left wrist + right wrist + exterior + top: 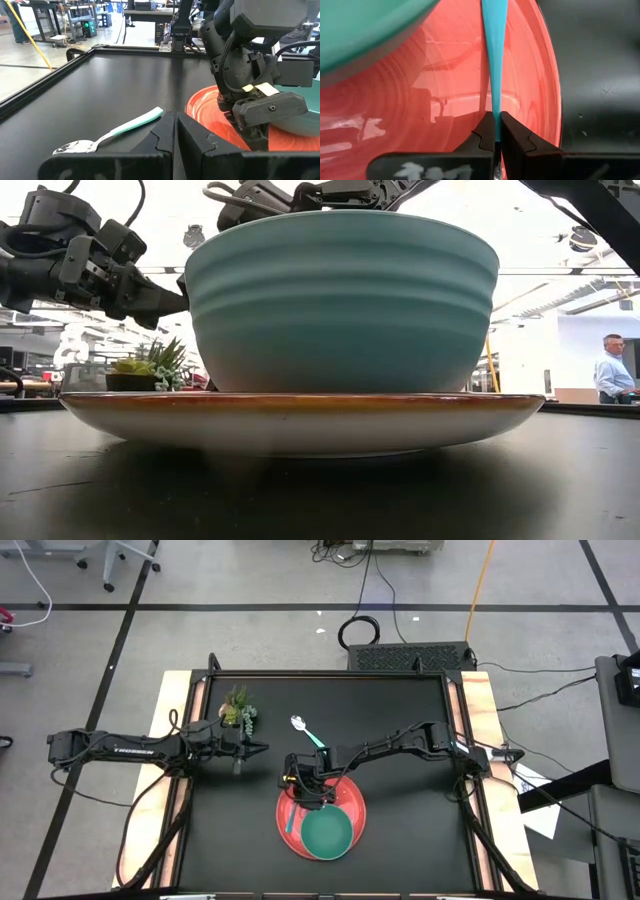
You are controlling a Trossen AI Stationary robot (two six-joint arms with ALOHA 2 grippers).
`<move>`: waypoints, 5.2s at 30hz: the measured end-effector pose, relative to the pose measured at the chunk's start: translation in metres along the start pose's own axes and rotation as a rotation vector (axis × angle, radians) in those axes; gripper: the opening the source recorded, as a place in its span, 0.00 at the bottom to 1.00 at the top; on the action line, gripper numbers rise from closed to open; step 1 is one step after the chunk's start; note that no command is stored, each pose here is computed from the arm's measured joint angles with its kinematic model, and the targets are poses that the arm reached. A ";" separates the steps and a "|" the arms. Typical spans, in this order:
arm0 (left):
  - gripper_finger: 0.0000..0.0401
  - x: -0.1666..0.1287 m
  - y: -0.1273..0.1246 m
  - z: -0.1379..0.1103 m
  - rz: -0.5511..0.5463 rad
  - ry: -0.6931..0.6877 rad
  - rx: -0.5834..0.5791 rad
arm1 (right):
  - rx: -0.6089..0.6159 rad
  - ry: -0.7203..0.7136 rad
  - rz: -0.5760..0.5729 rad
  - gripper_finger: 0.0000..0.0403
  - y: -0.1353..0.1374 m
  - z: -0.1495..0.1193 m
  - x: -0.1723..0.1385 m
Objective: Set table place
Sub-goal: Put the blue fork on the orange plate to the left of the green bowl, then adjust the green bowl on the orange plate
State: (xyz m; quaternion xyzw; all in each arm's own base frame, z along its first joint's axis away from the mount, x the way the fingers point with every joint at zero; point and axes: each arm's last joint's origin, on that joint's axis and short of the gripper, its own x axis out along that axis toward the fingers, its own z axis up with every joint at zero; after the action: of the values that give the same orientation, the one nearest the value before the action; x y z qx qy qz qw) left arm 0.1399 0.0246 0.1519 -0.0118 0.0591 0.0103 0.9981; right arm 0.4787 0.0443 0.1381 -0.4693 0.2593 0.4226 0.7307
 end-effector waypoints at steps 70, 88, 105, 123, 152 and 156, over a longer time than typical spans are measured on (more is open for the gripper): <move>0.06 0.000 0.000 0.000 0.000 0.000 -0.006 | 0.076 -0.021 0.016 0.12 0.002 0.000 0.001; 0.06 0.000 0.000 0.000 0.000 0.000 -0.006 | 0.146 -0.023 0.019 0.13 0.002 0.000 0.001; 0.06 0.000 0.000 0.000 0.000 0.000 -0.010 | 0.197 -0.019 0.031 0.22 0.003 0.001 0.000; 0.06 0.000 0.000 0.000 0.000 0.001 -0.014 | 0.212 -0.017 0.035 0.22 -0.006 0.005 -0.007; 0.06 0.000 0.000 -0.001 0.000 0.005 -0.026 | 0.302 -0.065 -0.244 0.00 -0.045 0.026 -0.164; 0.06 0.000 0.000 -0.001 0.000 0.014 -0.028 | 0.345 -0.110 -0.268 0.00 -0.034 0.054 -0.205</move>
State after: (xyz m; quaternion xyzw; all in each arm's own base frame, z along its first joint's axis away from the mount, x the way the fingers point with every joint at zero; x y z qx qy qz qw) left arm 0.1397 0.0245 0.1504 -0.0260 0.0661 0.0111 0.9974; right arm 0.4031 0.0101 0.3359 -0.3439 0.2228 0.2960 0.8628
